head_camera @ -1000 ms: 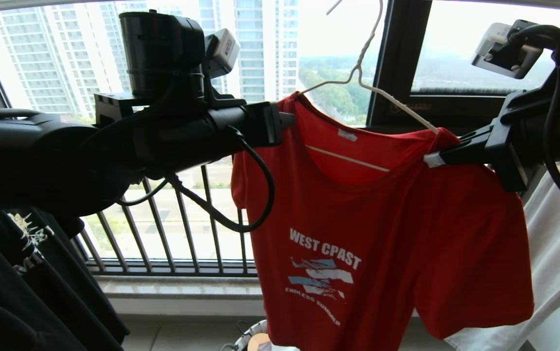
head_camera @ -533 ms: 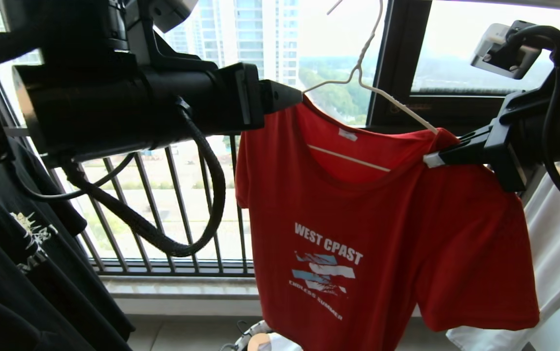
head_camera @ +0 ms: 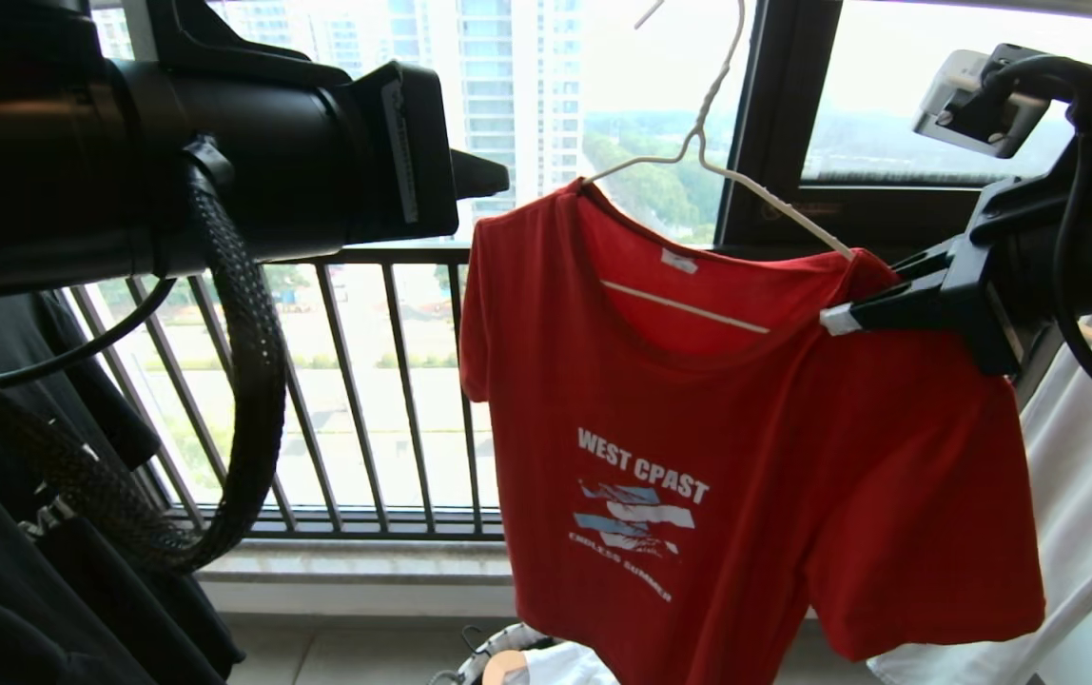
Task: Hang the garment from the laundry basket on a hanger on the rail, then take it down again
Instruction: Take the clothes off the clothes rack
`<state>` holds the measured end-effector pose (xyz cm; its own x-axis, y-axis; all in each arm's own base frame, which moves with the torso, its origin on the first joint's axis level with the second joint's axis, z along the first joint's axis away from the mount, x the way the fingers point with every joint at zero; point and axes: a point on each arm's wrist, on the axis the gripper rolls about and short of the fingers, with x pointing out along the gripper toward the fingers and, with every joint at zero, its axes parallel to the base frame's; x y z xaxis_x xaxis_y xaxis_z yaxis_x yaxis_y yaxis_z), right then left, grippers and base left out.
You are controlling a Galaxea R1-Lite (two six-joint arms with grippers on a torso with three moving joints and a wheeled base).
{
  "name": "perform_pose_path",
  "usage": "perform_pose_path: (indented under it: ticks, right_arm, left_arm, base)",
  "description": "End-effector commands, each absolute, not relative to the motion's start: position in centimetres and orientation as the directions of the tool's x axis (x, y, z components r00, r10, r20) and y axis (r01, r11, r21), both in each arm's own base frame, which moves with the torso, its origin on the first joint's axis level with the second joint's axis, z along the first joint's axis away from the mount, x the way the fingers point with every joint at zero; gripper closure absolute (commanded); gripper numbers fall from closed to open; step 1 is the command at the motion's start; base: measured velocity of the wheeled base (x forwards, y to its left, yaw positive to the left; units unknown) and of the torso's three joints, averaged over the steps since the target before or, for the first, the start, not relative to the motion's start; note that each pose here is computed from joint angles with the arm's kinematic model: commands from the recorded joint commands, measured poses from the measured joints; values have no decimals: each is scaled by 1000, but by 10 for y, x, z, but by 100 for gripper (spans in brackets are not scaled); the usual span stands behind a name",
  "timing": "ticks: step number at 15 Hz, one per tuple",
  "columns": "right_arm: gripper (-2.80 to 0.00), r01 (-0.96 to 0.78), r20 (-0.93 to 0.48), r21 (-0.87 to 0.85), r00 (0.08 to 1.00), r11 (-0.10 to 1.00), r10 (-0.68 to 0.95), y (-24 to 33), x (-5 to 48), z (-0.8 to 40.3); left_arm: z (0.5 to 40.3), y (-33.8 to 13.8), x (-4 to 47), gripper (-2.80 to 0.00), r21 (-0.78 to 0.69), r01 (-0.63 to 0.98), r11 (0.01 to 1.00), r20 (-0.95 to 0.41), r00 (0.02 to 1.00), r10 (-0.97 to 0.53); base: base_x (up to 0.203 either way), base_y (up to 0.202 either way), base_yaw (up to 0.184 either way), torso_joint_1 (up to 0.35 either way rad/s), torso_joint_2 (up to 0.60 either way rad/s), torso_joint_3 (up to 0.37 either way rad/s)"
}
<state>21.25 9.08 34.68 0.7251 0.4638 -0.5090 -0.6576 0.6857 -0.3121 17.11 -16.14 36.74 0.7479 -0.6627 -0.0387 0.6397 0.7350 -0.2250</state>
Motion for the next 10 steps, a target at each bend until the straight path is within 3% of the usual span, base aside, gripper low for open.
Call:
perform_pose_path:
  ticks: [1, 6, 10]
  right_arm:
    - [-280, -661, -510, -316, 723, 681, 466, 90, 210, 347]
    - [-280, -674, -570, -297, 694, 677, 441, 84, 203, 329]
    - [-280, -644, -524, -319, 731, 695, 437, 69, 176, 338]
  left_arm:
    - [369, -161, 169, 0, -228, 644, 730, -31, 745, -667]
    - [373, -156, 164, 0, -229, 646, 728, -15, 746, -666]
    - [374, -156, 160, 0, -228, 655, 721, -11, 738, -674]
  base:
    - [0, 0, 0, 0, 0, 0]
    - [0, 0, 0, 0, 0, 0]
    - [0, 0, 0, 0, 0, 0]
